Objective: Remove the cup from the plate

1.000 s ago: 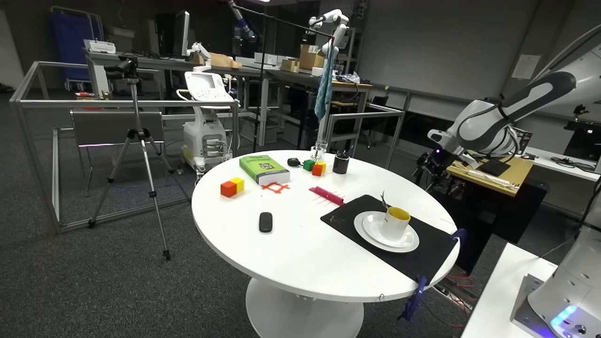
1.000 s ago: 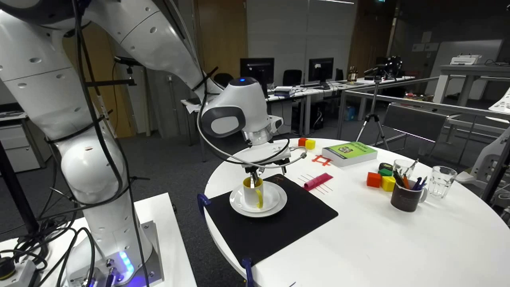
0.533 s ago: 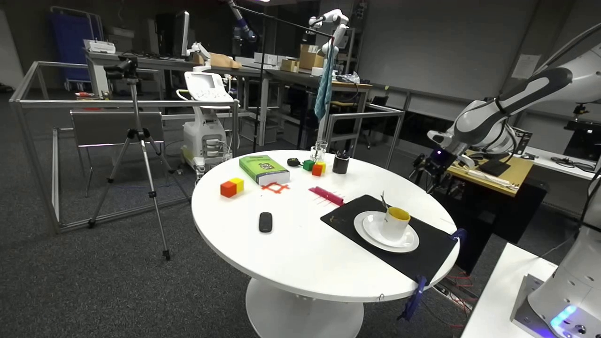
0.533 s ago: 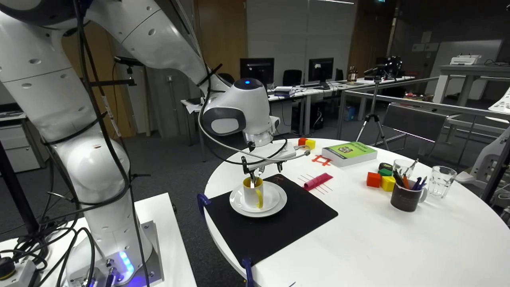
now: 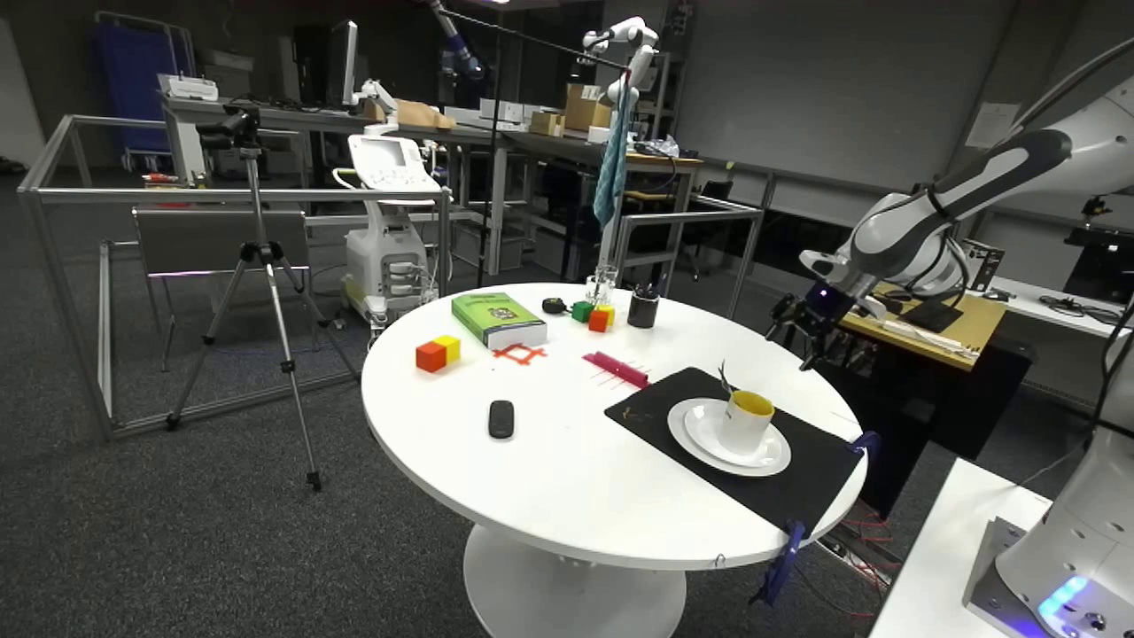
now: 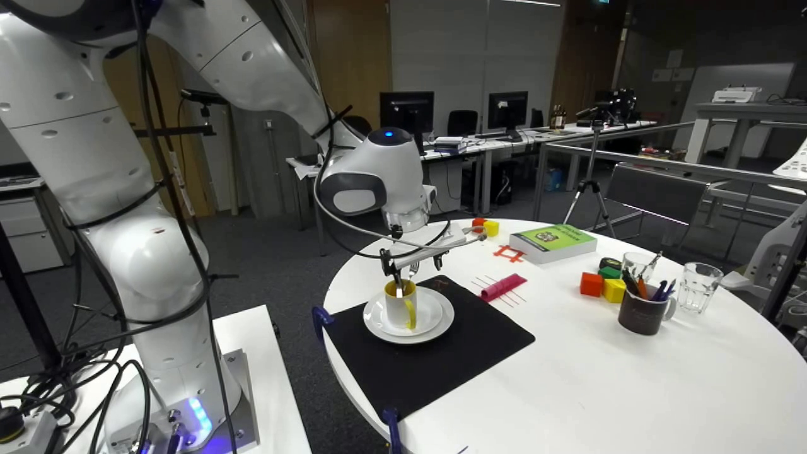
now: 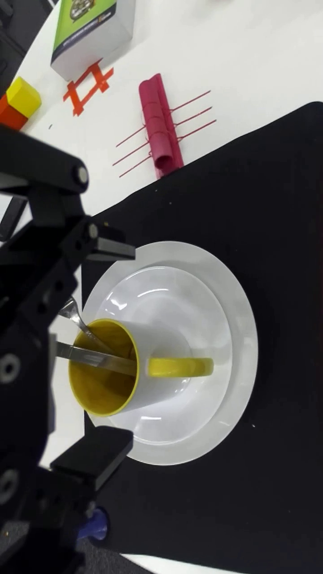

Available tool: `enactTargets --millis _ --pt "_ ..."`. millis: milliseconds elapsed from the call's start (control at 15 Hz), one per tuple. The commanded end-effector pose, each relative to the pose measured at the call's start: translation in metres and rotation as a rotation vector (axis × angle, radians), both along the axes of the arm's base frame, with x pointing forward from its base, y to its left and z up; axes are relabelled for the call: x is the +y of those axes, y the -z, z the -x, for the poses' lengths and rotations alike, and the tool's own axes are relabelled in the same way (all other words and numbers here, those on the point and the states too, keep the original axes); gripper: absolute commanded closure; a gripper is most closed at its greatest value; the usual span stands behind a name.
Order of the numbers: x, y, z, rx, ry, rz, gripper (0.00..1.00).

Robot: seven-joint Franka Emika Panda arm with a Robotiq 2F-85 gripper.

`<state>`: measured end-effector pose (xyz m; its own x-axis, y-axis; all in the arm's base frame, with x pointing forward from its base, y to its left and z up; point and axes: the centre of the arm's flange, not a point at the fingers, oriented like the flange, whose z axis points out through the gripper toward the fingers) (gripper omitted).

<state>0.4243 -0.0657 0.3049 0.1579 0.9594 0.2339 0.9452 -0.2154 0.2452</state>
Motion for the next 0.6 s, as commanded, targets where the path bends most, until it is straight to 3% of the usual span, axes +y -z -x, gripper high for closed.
enactTargets --millis 0,333,467,533 --pt "0.005 0.02 -0.011 -0.051 -0.094 0.011 0.0" --pt "0.013 0.039 -0.005 -0.038 -0.111 -0.016 0.0" --pt "0.007 0.044 -0.001 -0.014 -0.102 -0.07 0.0" --pt "0.016 0.027 0.004 -0.008 -0.097 -0.038 0.0"
